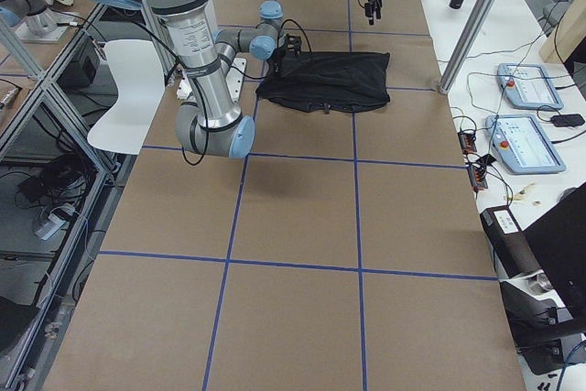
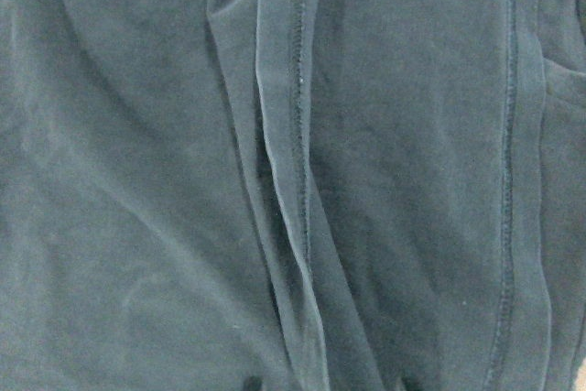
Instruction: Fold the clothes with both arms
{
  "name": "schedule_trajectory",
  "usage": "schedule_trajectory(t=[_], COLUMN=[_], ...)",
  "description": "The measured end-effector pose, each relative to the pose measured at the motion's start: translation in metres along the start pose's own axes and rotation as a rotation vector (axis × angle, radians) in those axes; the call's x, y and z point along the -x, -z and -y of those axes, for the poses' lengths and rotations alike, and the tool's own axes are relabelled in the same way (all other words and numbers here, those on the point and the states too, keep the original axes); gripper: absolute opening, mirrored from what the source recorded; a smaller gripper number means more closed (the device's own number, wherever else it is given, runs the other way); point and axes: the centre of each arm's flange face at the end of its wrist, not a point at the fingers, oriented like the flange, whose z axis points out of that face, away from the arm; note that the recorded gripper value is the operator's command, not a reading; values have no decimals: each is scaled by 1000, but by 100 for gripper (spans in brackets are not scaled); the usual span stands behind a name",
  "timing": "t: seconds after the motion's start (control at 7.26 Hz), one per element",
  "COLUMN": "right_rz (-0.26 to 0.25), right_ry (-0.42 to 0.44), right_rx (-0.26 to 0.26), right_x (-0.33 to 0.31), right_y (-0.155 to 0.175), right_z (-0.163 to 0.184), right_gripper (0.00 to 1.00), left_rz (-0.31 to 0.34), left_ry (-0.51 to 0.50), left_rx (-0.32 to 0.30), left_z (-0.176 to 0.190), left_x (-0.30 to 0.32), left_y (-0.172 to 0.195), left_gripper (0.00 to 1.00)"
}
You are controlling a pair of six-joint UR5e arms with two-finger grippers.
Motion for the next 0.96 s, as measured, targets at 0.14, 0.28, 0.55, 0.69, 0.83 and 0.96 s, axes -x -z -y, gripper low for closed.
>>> schedule_trajectory(t=[0.14,0.28,0.55,0.69,0.83,0.96], right_rz=[-5,-7,-8,-8,-8,-11], right_ry=[5,8,6,3,0,-3], right_rx=[3,4,3,2,2,3], right_x=[2,2,2,1,-1,-5], right_y=[-4,-6,-5,-4,-3,-3], right_z=[-5,-7,-5,-3,-1,0], right_gripper=[25,0,0,0,0,0], left_rz=[0,0,0,0,0,0], left_ry=[0,0,-1,0,0,0], left_rx=[0,0,0,0,0,-1], left_z=[0,0,0,0,0,0], left_x=[0,0,0,0,0,0], left_y=[0,0,0,0,0,0], left_gripper=[100,100,100,100,100,100])
